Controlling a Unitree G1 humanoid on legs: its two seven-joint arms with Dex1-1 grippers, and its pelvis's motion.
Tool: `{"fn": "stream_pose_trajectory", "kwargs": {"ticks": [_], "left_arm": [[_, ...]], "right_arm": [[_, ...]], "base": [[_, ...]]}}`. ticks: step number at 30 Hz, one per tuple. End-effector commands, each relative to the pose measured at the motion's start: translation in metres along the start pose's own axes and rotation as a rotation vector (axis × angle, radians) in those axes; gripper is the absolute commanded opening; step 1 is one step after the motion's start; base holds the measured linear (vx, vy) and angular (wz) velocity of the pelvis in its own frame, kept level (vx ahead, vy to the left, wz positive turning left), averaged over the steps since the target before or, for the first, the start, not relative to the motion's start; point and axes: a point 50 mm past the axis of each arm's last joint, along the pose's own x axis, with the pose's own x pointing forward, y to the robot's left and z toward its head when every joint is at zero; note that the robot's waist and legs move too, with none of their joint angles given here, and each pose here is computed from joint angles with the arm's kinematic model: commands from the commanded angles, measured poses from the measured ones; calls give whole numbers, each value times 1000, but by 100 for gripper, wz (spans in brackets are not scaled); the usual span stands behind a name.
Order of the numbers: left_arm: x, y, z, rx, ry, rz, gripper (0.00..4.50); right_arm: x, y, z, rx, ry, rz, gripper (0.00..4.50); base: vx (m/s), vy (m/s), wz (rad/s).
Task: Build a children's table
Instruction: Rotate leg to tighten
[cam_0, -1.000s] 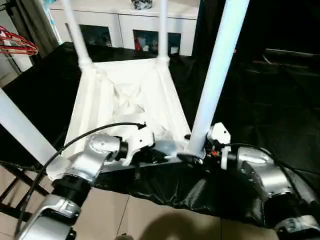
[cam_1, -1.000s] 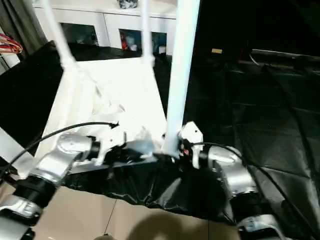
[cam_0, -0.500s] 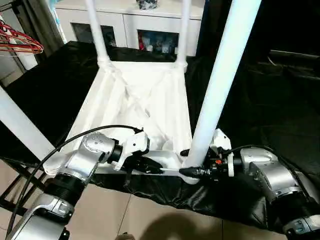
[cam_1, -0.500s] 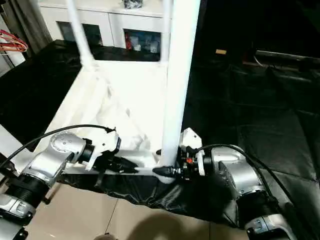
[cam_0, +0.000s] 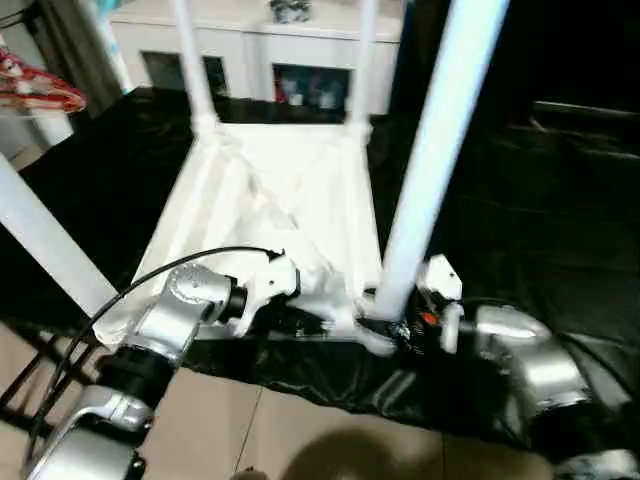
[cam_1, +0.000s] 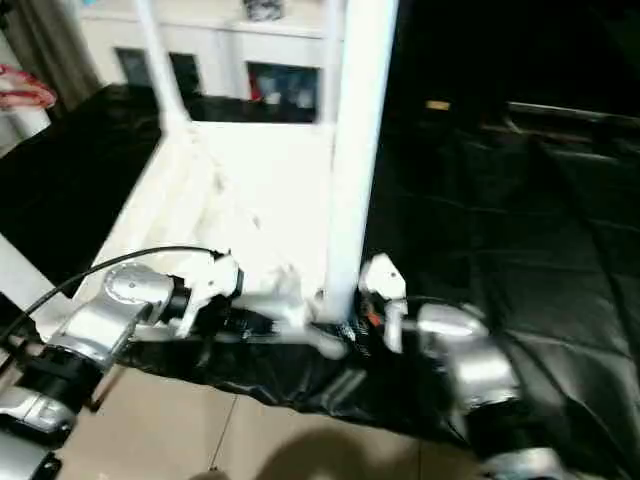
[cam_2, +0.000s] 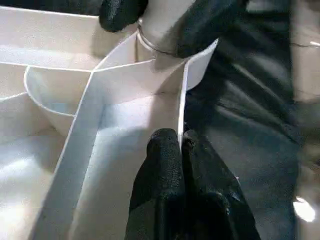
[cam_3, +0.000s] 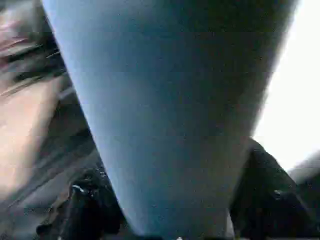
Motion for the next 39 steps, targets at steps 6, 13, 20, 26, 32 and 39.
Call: {"fn": "stream_pose_trajectory", "kwargs": {"ticks": [6, 13, 20, 26, 32, 39], "left_arm": [[38, 6, 29, 23, -77, 171, 0], [59, 7, 44, 51, -95, 286, 0], [54, 2, 43, 73, -111, 240, 0], [38, 1, 33, 102, -91, 166, 0], [21, -2, 25, 131, -62, 85, 0], [1, -3, 19, 147, -31, -39, 0]], "right_arm": [[46, 18, -22, 169, 13, -198, 214], [80, 18, -21, 205, 47, -474, 212], [78, 16, -11, 187, -11, -402, 293], [51, 7, -8, 78, 5, -234, 316], [19, 8, -9, -4, 48, 9, 316], [-13, 6, -5, -63, 124, 265, 316]], "base": [[0, 0, 0], [0, 0, 0], [0, 0, 0], [0, 0, 0], [0, 0, 0], [0, 0, 0]]}}
